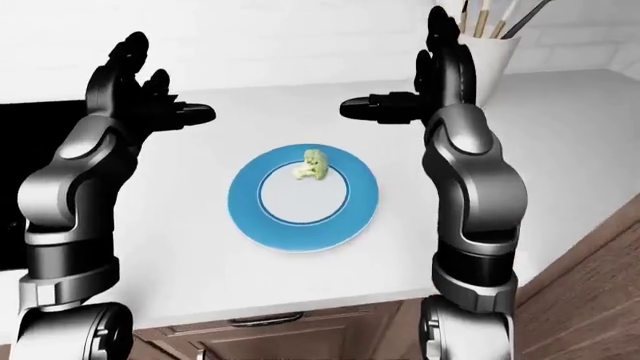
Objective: Place the broccoli on the rack of the oven.
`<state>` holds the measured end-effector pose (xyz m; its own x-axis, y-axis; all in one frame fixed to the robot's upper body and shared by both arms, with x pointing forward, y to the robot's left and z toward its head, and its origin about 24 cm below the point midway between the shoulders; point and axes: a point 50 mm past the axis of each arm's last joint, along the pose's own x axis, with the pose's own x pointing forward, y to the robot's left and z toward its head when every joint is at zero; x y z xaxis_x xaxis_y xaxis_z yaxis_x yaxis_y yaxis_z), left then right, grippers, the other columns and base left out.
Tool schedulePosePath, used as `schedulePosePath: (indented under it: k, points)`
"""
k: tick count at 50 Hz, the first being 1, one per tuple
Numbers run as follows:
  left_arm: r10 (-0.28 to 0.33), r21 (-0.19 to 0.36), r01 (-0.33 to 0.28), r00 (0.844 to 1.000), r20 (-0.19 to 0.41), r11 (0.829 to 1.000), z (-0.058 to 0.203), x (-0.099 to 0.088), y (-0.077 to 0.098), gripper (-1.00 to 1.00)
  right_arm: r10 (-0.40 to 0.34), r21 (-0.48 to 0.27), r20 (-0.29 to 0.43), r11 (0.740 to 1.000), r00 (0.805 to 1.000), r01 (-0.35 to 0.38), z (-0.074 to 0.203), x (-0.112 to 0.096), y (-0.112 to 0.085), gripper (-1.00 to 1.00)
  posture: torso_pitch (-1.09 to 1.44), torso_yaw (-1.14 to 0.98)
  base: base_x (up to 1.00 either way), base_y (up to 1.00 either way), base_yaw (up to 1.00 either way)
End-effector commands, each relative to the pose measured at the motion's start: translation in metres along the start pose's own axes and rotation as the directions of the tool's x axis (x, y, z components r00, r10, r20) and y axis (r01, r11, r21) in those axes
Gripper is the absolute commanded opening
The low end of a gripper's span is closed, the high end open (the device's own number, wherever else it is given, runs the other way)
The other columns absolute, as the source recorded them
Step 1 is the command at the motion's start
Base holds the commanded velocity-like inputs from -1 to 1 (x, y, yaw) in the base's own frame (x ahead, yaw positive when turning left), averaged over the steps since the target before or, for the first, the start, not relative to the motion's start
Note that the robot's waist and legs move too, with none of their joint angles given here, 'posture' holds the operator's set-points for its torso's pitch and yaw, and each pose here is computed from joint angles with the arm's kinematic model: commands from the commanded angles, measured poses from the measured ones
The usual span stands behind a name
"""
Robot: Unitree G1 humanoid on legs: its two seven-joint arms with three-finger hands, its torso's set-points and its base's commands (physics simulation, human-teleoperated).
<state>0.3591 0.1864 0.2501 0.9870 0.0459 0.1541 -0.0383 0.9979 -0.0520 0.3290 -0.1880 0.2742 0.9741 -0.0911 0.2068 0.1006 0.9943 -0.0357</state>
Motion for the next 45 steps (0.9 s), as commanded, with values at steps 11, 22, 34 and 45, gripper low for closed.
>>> schedulePosePath:
  k: [11,22,34,45]
  points:
    - [-0.032,0.005,0.032,0.996,0.085,0.999,0.017,0.0,-0.009,1.0,-0.027,-0.001,0.076,1.0,0.997,0.027,0.018,-0.002,-0.005,1.0,0.0,0.0,0.0,0.0,0.0]
    - [-0.145,0.054,0.144,0.989,0.009,0.988,-0.005,0.033,-0.031,1.0,-0.033,-0.006,0.067,0.999,0.997,0.033,0.013,0.0,-0.005,1.0,0.0,0.0,0.0,0.0,0.0]
    - [-0.275,0.119,0.274,0.961,-0.009,0.954,-0.002,0.052,-0.064,1.0,-0.053,-0.001,0.067,0.999,0.996,0.053,0.015,0.0,-0.011,1.0,0.0,0.0,0.0,0.0,0.0]
    - [-0.37,0.149,0.368,0.929,-0.012,0.918,0.006,0.057,-0.087,1.0,-0.051,-0.002,0.063,0.999,0.997,0.051,0.011,0.001,-0.011,1.0,0.0,0.0,0.0,0.0,0.0]
